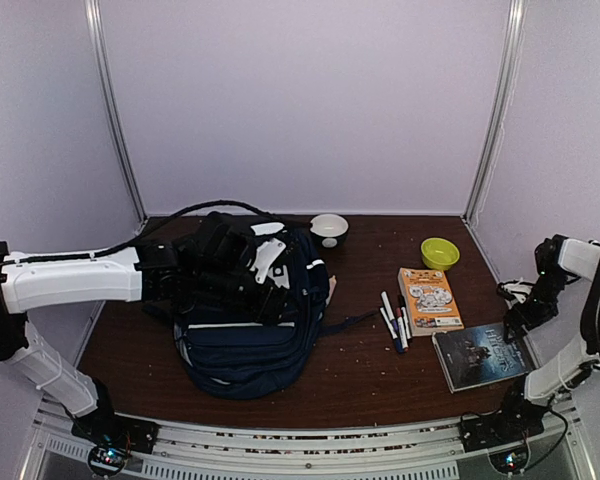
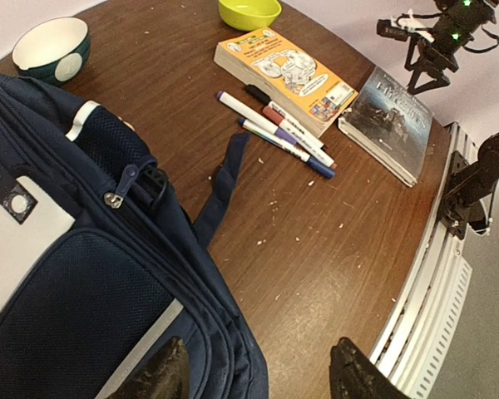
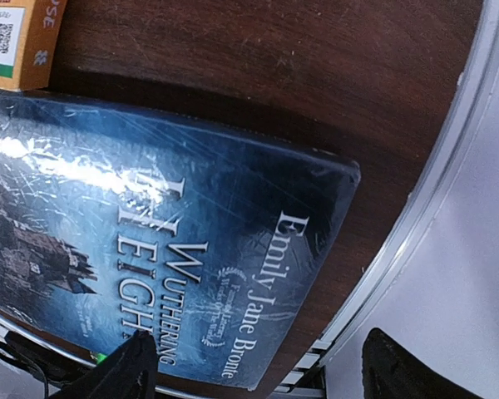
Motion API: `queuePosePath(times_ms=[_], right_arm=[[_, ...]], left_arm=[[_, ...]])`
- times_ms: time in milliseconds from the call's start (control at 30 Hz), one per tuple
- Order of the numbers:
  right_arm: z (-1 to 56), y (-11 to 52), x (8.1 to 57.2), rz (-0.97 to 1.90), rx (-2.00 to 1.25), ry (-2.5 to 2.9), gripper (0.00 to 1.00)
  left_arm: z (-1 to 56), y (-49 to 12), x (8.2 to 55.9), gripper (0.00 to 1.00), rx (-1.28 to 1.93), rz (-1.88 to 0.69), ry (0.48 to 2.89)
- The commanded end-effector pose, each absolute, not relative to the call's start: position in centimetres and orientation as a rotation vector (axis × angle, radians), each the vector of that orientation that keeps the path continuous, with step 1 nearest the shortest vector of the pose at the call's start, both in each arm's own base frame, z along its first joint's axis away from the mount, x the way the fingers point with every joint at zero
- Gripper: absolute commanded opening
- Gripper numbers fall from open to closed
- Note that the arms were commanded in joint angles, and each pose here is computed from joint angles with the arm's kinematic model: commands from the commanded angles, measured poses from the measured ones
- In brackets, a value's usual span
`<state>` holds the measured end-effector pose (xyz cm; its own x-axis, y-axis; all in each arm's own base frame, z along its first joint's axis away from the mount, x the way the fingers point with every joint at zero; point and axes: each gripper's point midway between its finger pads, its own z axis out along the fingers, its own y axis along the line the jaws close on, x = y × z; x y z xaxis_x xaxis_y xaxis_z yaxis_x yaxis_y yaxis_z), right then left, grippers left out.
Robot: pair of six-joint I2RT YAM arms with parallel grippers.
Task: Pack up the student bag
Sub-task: Move the book to the corner of the board.
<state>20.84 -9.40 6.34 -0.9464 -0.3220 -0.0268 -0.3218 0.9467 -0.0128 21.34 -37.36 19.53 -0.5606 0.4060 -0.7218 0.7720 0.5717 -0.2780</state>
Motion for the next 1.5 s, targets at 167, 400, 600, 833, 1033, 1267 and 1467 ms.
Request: queuePosePath(times_ms=[167, 400, 600, 833, 1033, 1267, 1467], right_arm=[[4.2, -9.3, 21.2, 0.187, -0.573, 3.179, 0.80], [2.4, -8.4, 19.7, 0.329, -0.723, 3.223, 0.76], [2.3, -6.1, 19.1, 0.468, -0.895, 3.186, 0.69], [2.2, -2.9, 19.3, 0.414, -1.216, 3.114, 0.64], [2.6, 0.7, 19.7, 0.378, -1.356, 3.055, 0.62], [5.0, 7.7, 20.4, 0.533, -1.403, 2.953, 0.61], [6.2, 13.4, 20.8, 0.539, -1.546, 2.830, 0.60]], left_arm=[[21.8, -40.8, 21.3, 0.58, 0.913, -0.932, 2.116], [20.9, -40.7, 21.3, 0.57, 0.910, -0.913, 2.144], [20.2, -40.9, 21.3, 0.57, 0.905, -0.923, 2.166], [19.0, -40.7, 21.1, 0.57, 0.907, -0.911, 2.199], [18.4, -40.3, 21.1, 0.56, 0.894, -0.895, 2.216], [17.6, -40.0, 21.1, 0.55, 0.882, -0.882, 2.232], [16.7, -39.3, 21.1, 0.54, 0.869, -0.849, 2.254]])
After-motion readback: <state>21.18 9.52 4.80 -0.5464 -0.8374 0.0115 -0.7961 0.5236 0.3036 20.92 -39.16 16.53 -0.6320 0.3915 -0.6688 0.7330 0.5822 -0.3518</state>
